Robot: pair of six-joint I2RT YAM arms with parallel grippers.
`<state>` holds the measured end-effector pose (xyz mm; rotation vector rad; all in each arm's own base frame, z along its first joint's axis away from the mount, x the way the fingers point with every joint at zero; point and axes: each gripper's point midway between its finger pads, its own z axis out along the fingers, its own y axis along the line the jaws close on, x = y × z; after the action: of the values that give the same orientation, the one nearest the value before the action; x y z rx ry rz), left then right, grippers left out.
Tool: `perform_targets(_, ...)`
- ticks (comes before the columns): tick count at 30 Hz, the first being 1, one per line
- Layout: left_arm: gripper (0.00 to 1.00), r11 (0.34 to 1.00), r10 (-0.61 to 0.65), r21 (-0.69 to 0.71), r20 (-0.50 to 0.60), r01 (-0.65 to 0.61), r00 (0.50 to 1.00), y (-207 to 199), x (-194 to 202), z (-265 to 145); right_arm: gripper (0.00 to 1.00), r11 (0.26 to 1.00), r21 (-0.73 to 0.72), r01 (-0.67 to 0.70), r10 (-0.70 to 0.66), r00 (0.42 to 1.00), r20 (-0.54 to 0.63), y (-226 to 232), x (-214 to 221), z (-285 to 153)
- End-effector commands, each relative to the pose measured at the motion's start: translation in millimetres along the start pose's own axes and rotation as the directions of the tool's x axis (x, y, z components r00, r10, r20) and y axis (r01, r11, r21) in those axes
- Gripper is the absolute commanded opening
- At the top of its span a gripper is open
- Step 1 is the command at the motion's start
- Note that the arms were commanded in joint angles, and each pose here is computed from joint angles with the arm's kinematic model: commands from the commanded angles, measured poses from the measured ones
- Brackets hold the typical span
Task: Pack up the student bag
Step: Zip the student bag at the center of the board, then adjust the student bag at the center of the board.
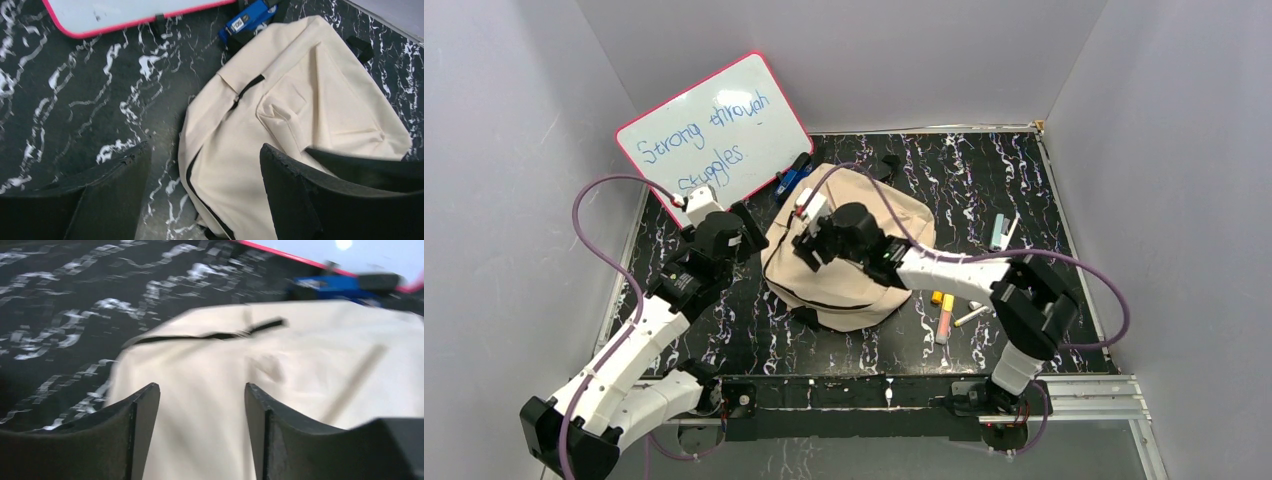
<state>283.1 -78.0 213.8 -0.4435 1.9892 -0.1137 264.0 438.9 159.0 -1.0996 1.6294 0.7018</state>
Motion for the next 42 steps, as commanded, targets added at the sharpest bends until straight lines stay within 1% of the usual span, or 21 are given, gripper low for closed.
perform_targets(1,0.77,0.981,-0.189,-0.059,-0.107,0.183,0.976,3.7,25.2,-5.2,0.77,0.956,0.275,-0.100,0.141,0.981,-0.134,-77.0,12.9,-41.9)
perform_targets(2,0.78,0.976,-0.215,-0.073,-0.124,0.207,0.969,4.7,29.5,-6.5,0.80,0.947,0.295,-0.131,0.176,0.976,-0.132,-91.4,16.2,-48.1)
perform_targets(3,0.78,0.969,-0.244,-0.084,-0.142,0.234,0.959,4.8,34.0,-8.0,0.87,0.936,0.308,-0.170,0.218,0.968,-0.128,-103.8,20.5,-54.3)
perform_targets(4,0.78,0.961,-0.272,-0.090,-0.161,0.261,0.949,3.6,37.9,-9.7,0.95,0.911,0.343,-0.229,0.283,0.952,-0.115,-119.6,25.6,-62.1)
perform_targets(6,0.78,0.952,-0.305,-0.103,-0.221,0.289,0.926,0.6,50.2,-13.0,0.97,0.852,0.433,-0.295,0.375,0.920,-0.110,-155.5,42.3,-77.2)
perform_targets(8,0.78,0.944,-0.328,-0.123,-0.281,0.305,0.902,-2.6,64.3,-13.8,0.99,0.760,0.545,-0.355,0.484,0.869,-0.108,-193.4,58.4,-95.9)
perform_targets(9,0.78,0.942,-0.334,-0.135,-0.311,0.307,0.890,-3.9,72.0,-13.5,0.99,0.737,0.563,-0.374,0.514,0.851,-0.108,-208.3,63.0,-102.8)
perform_targets(10,0.78,0.941,-0.338,-0.146,-0.344,0.306,0.876,-5.2,80.5,-13.3,0.99,0.719,0.576,-0.389,0.535,0.839,-0.101,-222.8,65.6,-110.3)
perform_targets(11,0.78,0.939,-0.342,-0.155,-0.374,0.306,0.862,-6.7,88.7,-13.2,0.99,0.717,0.576,-0.392,0.536,0.839,-0.097,-229.9,64.4,-113.0)
perform_targets(15,0.79,0.932,-0.364,-0.175,-0.445,0.319,0.818,-12.4,113.7,-16.0,0.99,0.702,0.630,-0.332,0.471,0.880,-0.061,-258.3,49.8,-123.7)
perform_targets(17,0.79,0.929,-0.370,-0.178,-0.466,0.325,0.804,-14.4,124.6,-19.0,0.99,0.709,0.630,-0.316,0.447,0.893,-0.056,-268.6,45.0,-123.2)
perform_targets(19,0.79,0.929,-0.369,-0.177,-0.488,0.325,0.791,-16.7,134.1,-22.4,0.99,0.745,0.598,-0.295,0.424,0.902,-0.083,-273.7,43.6,-115.3)
perform_targets(21,0.79,0.931,-0.363,-0.178,-0.504,0.318,0.783,-17.8,143.0,-25.1,0.99,0.778,0.569,-0.266,0.406,0.904,-0.132,-277.4,48.4,-105.1)
perform_targets(22,0.79,0.933,-0.360,-0.178,-0.511,0.314,0.781,-18.0,146.9,-25.7,0.99,0.800,0.552,-0.233,0.387,0.905,-0.179,-279.7,57.0,-99.4)
perform_targets(24,0.79,0.934,-0.356,-0.180,-0.523,0.308,0.775,-17.6,154.5,-25.6,0.99,0.836,0.506,-0.211,0.361,0.906,-0.219,-280.7,61.3,-87.5)
perform_targets(30,0.79,0.935,-0.348,-0.139,-0.519,0.325,0.781,-27.5,162.8,-11.5,0.99,0.901,0.383,-0.202,0.316,0.912,-0.262,-293.6,72.0,-61.9)
perform_targets(33,0.79,0.944,-0.328,-0.134,-0.508,0.303,0.796,-32.2,163.6,-0.9,0.94,0.918,0.328,-0.223,0.320,0.905,-0.281,-297.4,75.9,-51.8)
perform_targets(35,0.79,0.948,-0.315,-0.129,-0.496,0.289,0.810,-34.6,163.4,6.6,0.87,0.925,0.303,-0.231,0.321,0.901,-0.292,-296.8,78.5,-46.6)
perform_targets(38,0.76,0.955,-0.295,-0.124,-0.485,0.269,0.823,-35.5,166.6,15.3,0.71,0.922,0.304,-0.238,0.331,0.893,-0.306,-296.4,84.7,-46.1)
perform_targets(40,0.73,0.958,-0.285,-0.124,-0.490,0.257,0.824,-34.2,173.2,19.1,0.60,0.914,0.324,-0.244,0.348,0.882,-0.317,-296.2,91.6,-49.1)
perform_targets(42,0.70,0.962,-0.271,-0.118,-0.509,0.246,0.817,-32.6,182.7,20.5,0.52,0.900,0.351,-0.258,0.376,0.866,-0.329,-294.7,98.7,-53.6)
